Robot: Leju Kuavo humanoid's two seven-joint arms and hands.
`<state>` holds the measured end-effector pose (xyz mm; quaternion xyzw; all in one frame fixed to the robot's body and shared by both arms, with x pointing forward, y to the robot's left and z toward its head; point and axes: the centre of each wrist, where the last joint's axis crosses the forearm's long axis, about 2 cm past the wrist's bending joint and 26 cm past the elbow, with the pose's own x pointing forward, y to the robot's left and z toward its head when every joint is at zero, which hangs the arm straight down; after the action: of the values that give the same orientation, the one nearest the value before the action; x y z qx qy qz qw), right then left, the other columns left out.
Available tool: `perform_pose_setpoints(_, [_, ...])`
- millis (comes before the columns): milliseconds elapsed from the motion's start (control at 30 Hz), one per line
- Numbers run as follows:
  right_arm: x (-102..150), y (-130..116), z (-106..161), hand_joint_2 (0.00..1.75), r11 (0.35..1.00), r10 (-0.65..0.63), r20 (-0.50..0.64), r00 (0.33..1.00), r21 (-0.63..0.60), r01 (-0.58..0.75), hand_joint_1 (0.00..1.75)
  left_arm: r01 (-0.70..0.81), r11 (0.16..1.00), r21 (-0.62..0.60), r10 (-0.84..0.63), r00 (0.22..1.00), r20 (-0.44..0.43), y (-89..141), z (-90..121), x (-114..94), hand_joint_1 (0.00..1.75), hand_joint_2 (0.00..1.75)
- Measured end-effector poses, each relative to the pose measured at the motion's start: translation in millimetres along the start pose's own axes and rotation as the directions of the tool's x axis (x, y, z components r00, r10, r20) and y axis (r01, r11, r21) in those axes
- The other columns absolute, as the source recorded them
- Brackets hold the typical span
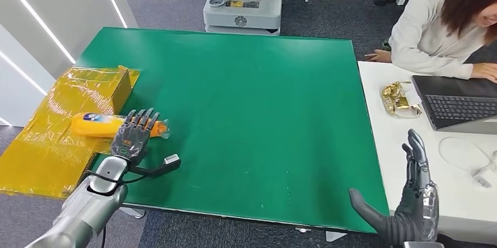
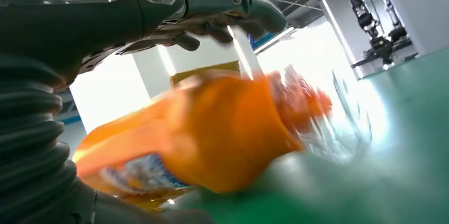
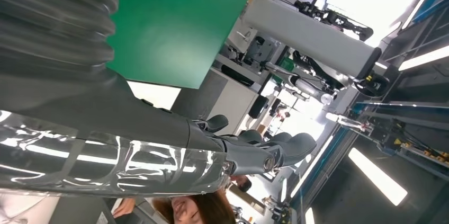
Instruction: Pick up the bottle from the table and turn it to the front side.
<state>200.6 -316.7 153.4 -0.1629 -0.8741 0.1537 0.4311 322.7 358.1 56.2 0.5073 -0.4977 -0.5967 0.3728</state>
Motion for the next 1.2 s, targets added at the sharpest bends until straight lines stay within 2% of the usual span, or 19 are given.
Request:
perform_pose_setpoints(167, [-0.7, 2.1, -1.8, 1.75, 1.000, -0.005, -0.002, 1.000, 0.002, 0.005, 0.00, -0.066, 0.997, 0.031, 0.065, 0.998, 0.022, 1.5, 0.5, 10.9, 0.00, 1.75])
perform_pose_setpoints(333, [-1.2, 2.4, -1.5, 1.75, 1.000, -0.006, -0.010, 1.000, 0.003, 0.006, 0.00, -0.188, 0.980, 0.072, 0.184, 0.981, 0.061, 4.9, 0.6, 33.4, 0.00, 1.75])
perform_pose_setpoints(467, [-1.3, 2.7, -0.5, 1.75, 1.000, -0.007, -0.020, 1.000, 0.004, 0.007, 0.00, -0.360, 0.922, 0.142, 0.348, 0.932, 0.104, 12.8, -0.9, 54.1, 0.00, 1.75])
perform_pose_setpoints(500, [-1.3, 2.8, -0.1, 1.75, 1.000, -0.008, -0.022, 1.000, 0.004, 0.008, 0.00, -0.431, 0.884, 0.179, 0.413, 0.902, 0.128, 16.3, -0.7, 60.3, 0.00, 1.75])
perform_pose_setpoints(567, [-1.6, 3.5, 1.0, 1.75, 1.000, -0.013, -0.028, 1.000, 0.003, 0.013, 0.00, -0.591, 0.758, 0.274, 0.556, 0.806, 0.200, 26.2, 0.4, 74.1, 0.00, 1.75])
perform_pose_setpoints(700, [-2.5, 8.0, 3.2, 1.75, 0.999, -0.033, -0.036, 0.999, -0.011, 0.032, 0.00, -0.822, 0.401, 0.406, 0.743, 0.550, 0.381, 57.8, 0.9, 103.1, 0.00, 1.75])
perform_pose_setpoints(800, [-3.4, 12.5, 5.3, 1.75, 0.999, -0.047, -0.037, 0.998, -0.029, 0.046, 0.00, -0.889, 0.217, 0.403, 0.767, 0.410, 0.493, 81.4, 0.4, 119.3, 0.00, 1.75])
perform_pose_setpoints(900, [-3.9, 16.5, 8.5, 1.75, 0.996, -0.074, -0.041, 0.996, -0.060, 0.072, 0.00, -0.937, 0.047, 0.347, 0.762, 0.258, 0.593, 101.7, 0.7, 133.7, 0.00, 1.75])
perform_pose_setpoints(967, [-3.9, 19.6, 11.2, 1.75, 0.993, -0.093, -0.047, 0.995, -0.074, 0.089, 0.00, -0.953, -0.033, 0.300, 0.747, 0.176, 0.641, 114.0, 2.1, 144.2, 0.00, 1.75])
perform_pose_setpoints(1033, [-3.5, 22.4, 13.7, 1.75, 0.990, -0.113, -0.053, 0.992, -0.087, 0.108, 0.00, -0.963, -0.078, 0.257, 0.731, 0.120, 0.671, 122.7, 3.9, 153.2, 0.00, 1.75])
perform_pose_setpoints(1200, [0.6, 33.3, 24.0, 1.75, 0.968, -0.205, -0.091, 0.974, -0.166, 0.189, 0.00, -0.977, -0.174, 0.124, 0.726, -0.042, 0.687, 128.9, 13.2, 175.0, 0.00, 1.75])
